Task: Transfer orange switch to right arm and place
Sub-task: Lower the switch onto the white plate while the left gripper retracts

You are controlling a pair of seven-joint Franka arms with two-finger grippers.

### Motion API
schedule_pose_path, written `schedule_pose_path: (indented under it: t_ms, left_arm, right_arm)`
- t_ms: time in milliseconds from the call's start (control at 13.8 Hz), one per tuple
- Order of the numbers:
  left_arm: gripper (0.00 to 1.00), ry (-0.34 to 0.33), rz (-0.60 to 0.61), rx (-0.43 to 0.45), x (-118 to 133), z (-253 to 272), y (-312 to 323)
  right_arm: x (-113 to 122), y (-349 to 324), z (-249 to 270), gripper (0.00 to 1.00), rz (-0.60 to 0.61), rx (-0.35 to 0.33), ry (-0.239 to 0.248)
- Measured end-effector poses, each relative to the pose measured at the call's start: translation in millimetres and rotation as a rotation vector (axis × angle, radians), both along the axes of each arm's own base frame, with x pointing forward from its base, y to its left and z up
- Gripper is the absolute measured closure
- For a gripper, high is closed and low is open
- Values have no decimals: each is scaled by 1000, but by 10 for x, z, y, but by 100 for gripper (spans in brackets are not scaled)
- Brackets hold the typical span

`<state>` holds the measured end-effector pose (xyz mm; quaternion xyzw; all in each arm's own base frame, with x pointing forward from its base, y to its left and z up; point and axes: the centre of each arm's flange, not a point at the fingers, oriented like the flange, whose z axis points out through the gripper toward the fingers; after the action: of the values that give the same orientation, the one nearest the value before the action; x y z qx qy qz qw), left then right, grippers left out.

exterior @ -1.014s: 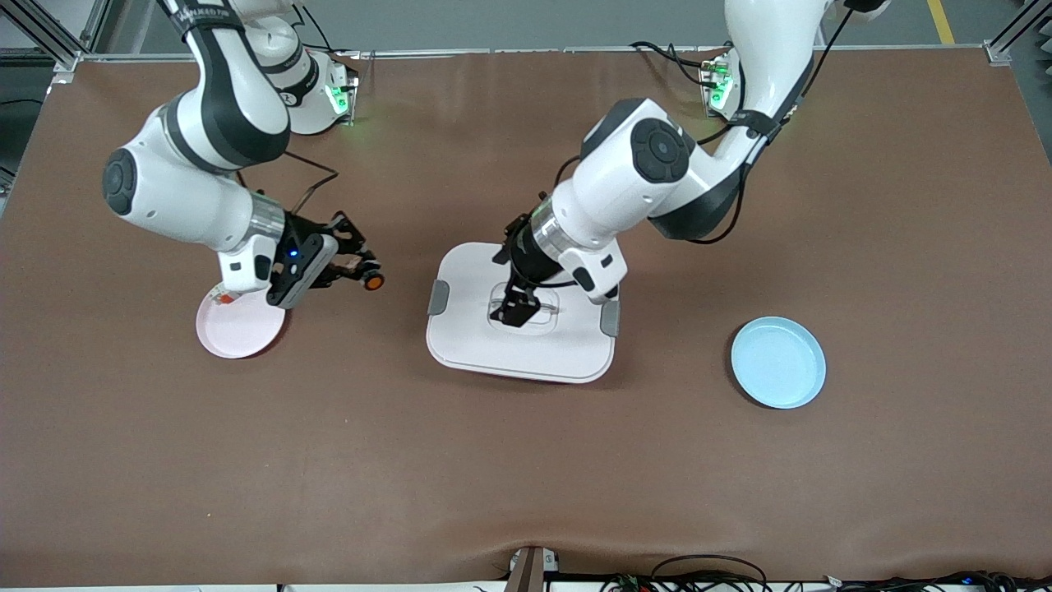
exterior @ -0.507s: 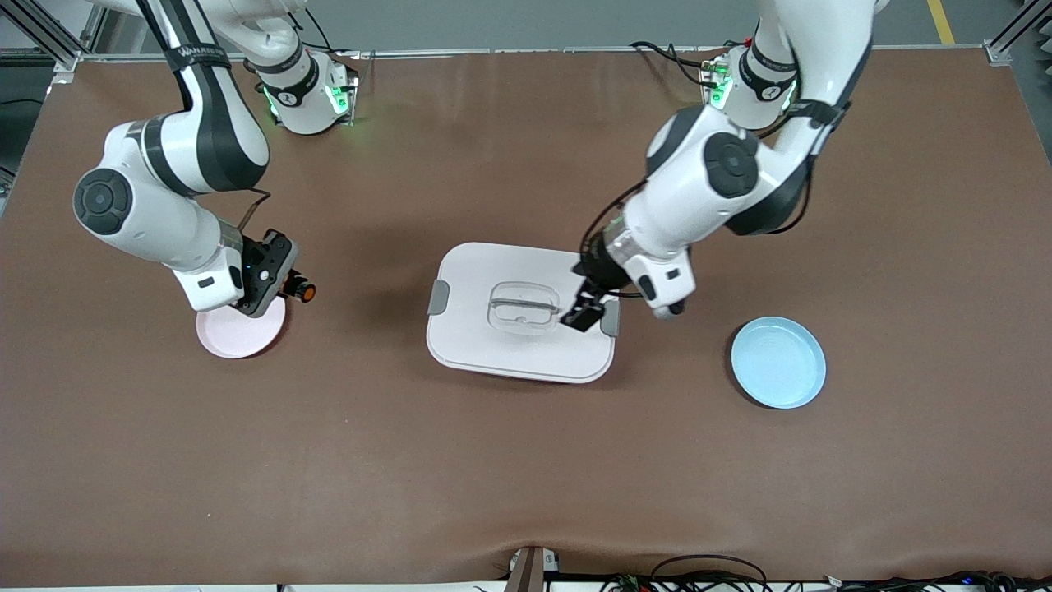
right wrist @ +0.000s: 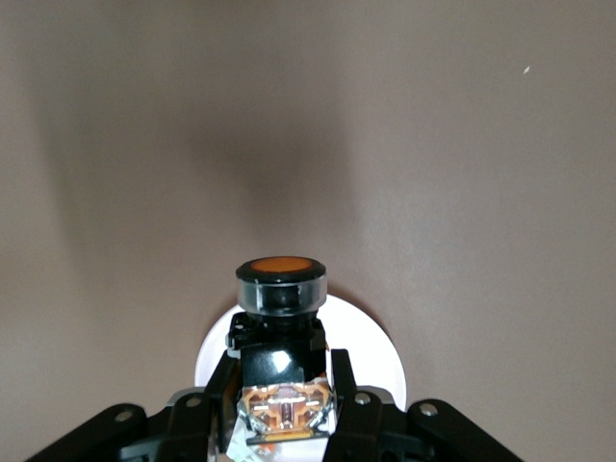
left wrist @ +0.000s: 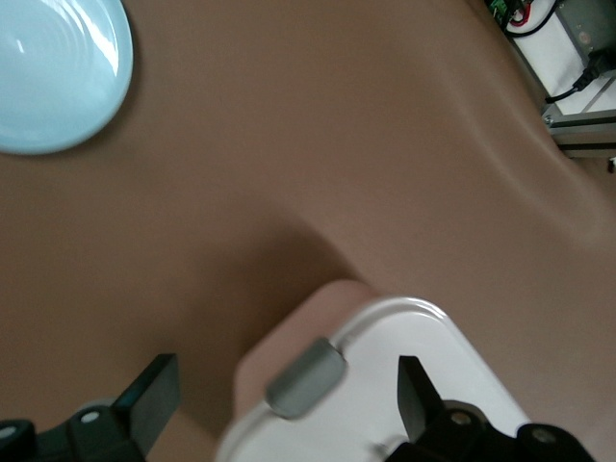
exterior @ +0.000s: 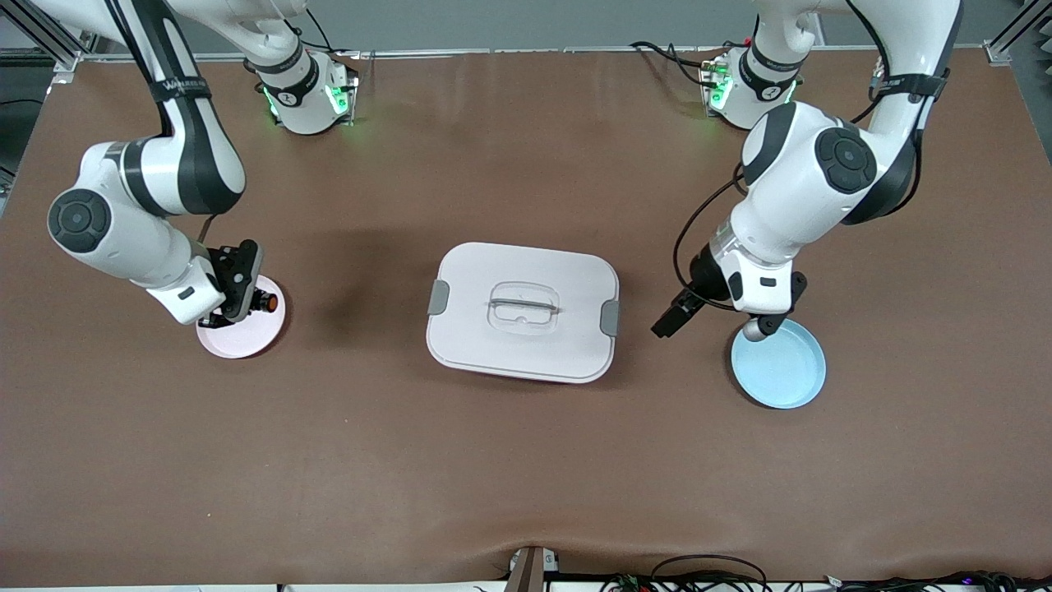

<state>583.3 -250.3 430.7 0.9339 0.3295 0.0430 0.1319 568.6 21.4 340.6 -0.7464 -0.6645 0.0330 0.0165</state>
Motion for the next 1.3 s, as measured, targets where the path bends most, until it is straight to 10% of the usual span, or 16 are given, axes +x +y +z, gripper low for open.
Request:
schedule_pose_path:
  t_ms: [652,1304]
  left_arm:
    - [0,-88,-619,228,147,62,1308]
    - [0,-79,-573,263,225,945,2144]
  right_arm:
    - [-131,-527,-722,58,64,-53,-98]
    - [-212,-772,-1117,58,35,-42,-70]
